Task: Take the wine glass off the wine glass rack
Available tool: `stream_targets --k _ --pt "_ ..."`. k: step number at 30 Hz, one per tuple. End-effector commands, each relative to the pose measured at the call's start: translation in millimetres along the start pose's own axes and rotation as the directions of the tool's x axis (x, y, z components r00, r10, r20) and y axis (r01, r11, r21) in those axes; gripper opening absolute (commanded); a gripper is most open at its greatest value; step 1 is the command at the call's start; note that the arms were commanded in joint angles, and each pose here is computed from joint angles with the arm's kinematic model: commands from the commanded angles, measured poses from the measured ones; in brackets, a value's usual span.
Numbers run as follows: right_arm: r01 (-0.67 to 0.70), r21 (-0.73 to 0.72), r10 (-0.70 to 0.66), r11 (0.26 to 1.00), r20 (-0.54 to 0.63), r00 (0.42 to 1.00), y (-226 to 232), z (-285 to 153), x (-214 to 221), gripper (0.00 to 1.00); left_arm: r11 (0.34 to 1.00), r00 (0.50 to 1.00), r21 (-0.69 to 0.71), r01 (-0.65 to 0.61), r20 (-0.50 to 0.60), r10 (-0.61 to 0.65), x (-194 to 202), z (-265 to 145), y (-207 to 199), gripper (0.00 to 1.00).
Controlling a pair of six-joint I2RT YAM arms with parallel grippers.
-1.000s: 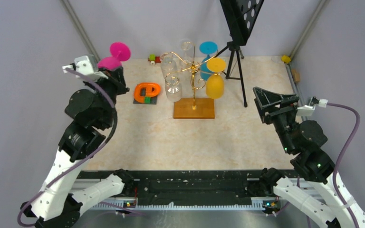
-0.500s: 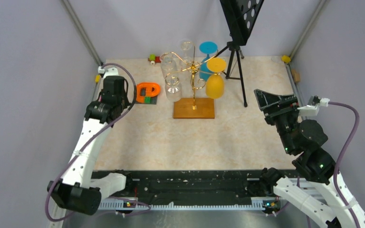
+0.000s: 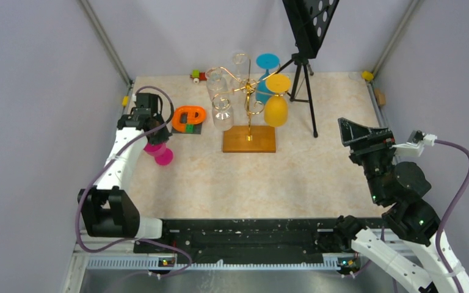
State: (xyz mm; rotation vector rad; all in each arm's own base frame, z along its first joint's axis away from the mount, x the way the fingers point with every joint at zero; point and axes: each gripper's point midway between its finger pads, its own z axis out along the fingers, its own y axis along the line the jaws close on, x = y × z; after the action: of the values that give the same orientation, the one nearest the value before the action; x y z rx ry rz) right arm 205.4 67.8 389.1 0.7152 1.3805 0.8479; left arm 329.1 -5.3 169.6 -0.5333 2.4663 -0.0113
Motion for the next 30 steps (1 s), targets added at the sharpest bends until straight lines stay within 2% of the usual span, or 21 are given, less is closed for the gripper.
stream_targets --k 1,8,11,17,27,28,29,30 --pt "0.024 -0.004 -0.024 1.000 0.039 0.999 6.1 -1.3 -13.0 0.80 0.999 0.999 0.017 0.037 -0.004 -0.037 -5.5 4.6 0.8 0.00" --pt "0.030 -0.006 -0.030 1.000 0.010 0.999 8.4 5.0 -3.3 0.80 0.999 1.000 -0.026 0.018 -0.016 -0.019 -2.0 16.7 8.0 0.00" --pt "0.034 -0.007 -0.034 0.999 0.000 0.999 10.3 7.0 -0.8 0.80 0.999 0.999 -0.037 0.038 -0.020 -0.038 -3.7 20.5 16.2 0.13" --pt "0.029 -0.010 -0.029 1.000 -0.022 0.999 11.2 10.3 6.4 0.79 0.999 0.999 -0.030 0.033 0.010 -0.032 -15.1 13.5 16.5 0.27" --pt "0.036 -0.032 -0.039 0.999 -0.094 0.995 20.4 19.8 25.9 0.80 0.997 0.989 0.070 0.012 0.144 -0.022 -57.1 -40.6 -0.8 0.50" --pt "0.034 -0.037 -0.037 0.999 -0.104 0.994 21.8 21.1 28.9 0.80 0.996 0.987 0.085 0.006 0.161 -0.020 -60.6 -48.9 -3.0 0.58" --pt "0.032 -0.047 -0.037 0.998 -0.117 0.992 24.5 22.2 32.3 0.80 0.995 0.982 0.102 0.002 0.185 -0.021 -65.0 -59.5 -4.6 0.78" --pt "0.027 -0.055 -0.034 0.998 -0.128 0.991 26.9 23.6 35.5 0.80 0.993 0.977 0.118 0.002 0.213 -0.028 -69.4 -69.4 -6.2 0.87"
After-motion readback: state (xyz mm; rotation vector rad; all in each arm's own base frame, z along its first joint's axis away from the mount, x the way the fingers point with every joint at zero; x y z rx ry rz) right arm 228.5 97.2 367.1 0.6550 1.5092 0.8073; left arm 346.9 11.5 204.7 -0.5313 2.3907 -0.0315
